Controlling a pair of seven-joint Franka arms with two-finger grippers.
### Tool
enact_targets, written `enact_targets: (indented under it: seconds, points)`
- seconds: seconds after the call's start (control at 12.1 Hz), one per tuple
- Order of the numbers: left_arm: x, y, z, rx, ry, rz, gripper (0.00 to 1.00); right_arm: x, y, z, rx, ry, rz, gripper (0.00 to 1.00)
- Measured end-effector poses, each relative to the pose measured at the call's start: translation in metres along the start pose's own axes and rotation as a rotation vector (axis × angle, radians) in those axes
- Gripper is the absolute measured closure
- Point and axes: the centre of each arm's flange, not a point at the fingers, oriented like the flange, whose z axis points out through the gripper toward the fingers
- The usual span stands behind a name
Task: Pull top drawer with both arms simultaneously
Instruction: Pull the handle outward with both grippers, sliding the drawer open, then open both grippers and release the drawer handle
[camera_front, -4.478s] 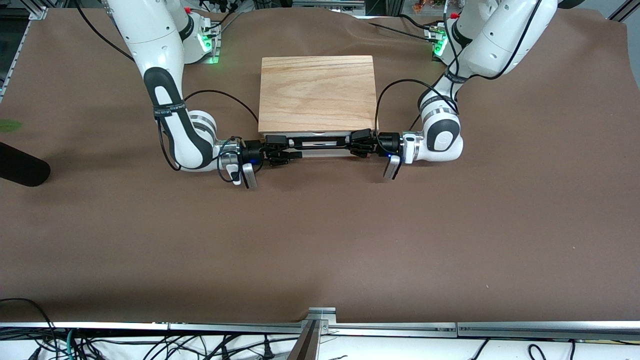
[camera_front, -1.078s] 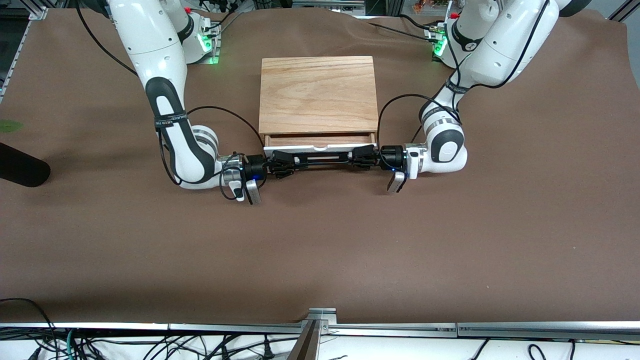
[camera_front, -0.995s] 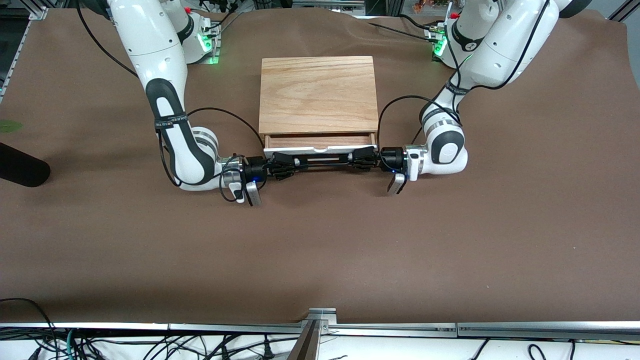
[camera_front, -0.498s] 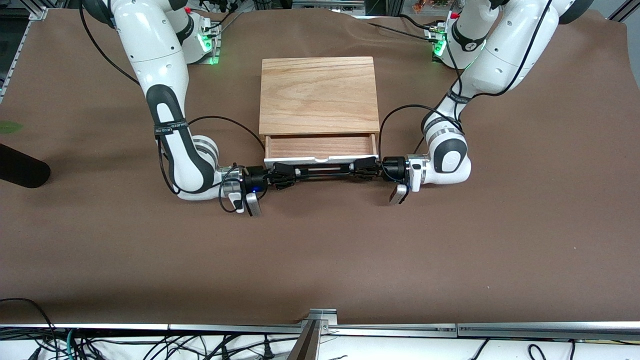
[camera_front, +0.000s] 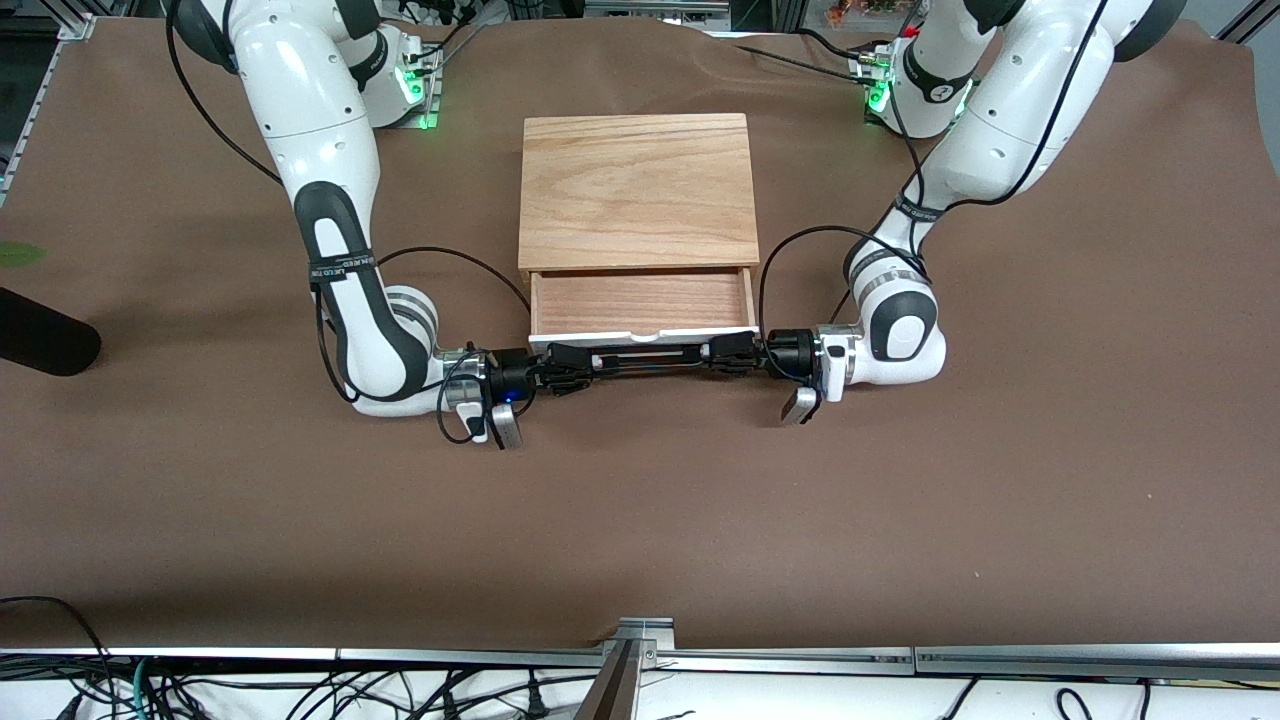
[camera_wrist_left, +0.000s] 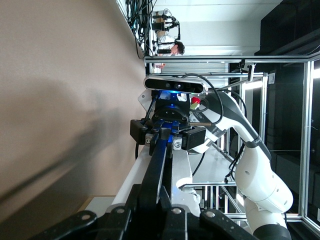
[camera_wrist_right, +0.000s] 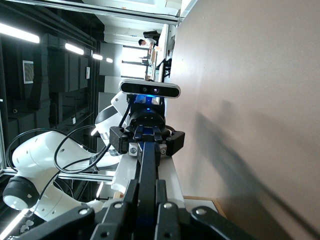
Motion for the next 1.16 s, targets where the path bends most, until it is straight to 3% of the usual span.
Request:
enact_targets:
  seconds: [0.83, 0.91, 1.16]
  points:
    - [0.028, 0.001, -0.004, 0.012, 0.006, -0.023, 0.83, 0.026, 0.001, 0.000, -0.014, 0.025, -0.004, 0.82]
    - [0.028, -0.001, -0.006, 0.017, 0.006, -0.032, 0.83, 0.029, 0.003, -0.003, -0.034, 0.048, 0.005, 0.79]
    - [0.028, -0.004, -0.012, 0.021, 0.007, -0.060, 0.84, 0.056, -0.003, -0.059, -0.062, 0.146, 0.006, 0.41]
